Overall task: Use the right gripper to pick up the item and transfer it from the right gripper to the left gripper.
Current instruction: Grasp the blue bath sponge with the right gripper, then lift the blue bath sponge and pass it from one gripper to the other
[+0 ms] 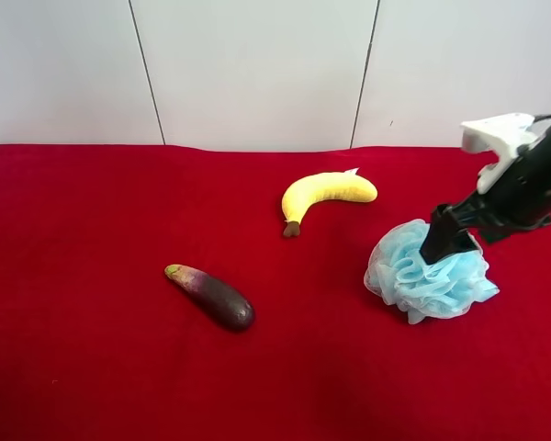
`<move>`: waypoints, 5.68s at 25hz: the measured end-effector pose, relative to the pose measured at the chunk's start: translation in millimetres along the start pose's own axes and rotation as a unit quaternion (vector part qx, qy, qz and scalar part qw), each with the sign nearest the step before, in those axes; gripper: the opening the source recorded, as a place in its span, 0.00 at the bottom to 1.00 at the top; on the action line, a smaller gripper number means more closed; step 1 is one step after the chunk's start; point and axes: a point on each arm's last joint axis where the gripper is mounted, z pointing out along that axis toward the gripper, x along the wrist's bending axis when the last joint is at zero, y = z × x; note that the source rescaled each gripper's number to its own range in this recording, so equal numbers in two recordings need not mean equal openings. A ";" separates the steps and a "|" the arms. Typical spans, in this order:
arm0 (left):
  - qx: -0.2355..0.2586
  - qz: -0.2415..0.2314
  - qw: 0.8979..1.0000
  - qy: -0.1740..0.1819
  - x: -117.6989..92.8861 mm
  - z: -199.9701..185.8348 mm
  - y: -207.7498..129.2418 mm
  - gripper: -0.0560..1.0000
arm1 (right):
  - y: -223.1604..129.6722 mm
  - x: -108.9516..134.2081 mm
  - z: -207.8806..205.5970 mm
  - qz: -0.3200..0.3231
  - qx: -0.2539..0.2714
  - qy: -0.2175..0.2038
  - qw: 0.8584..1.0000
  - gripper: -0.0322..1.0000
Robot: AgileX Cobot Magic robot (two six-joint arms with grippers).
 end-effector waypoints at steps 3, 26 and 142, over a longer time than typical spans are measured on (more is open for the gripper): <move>0.000 0.000 1.000 0.000 0.0 0.0 0.0 1.00 | 3.1 -4.2 20.0 0.016 0.011 0.008 1.000 0.94; 0.000 0.000 1.000 0.000 0.0 0.0 0.0 1.00 | 5.3 -2.5 55.0 0.111 0.037 0.064 0.991 0.30; -0.082 0.220 0.932 -0.276 -130.3 216.8 157.3 0.07 | 105.2 169.5 -44.3 -0.155 -0.277 0.276 0.907 0.03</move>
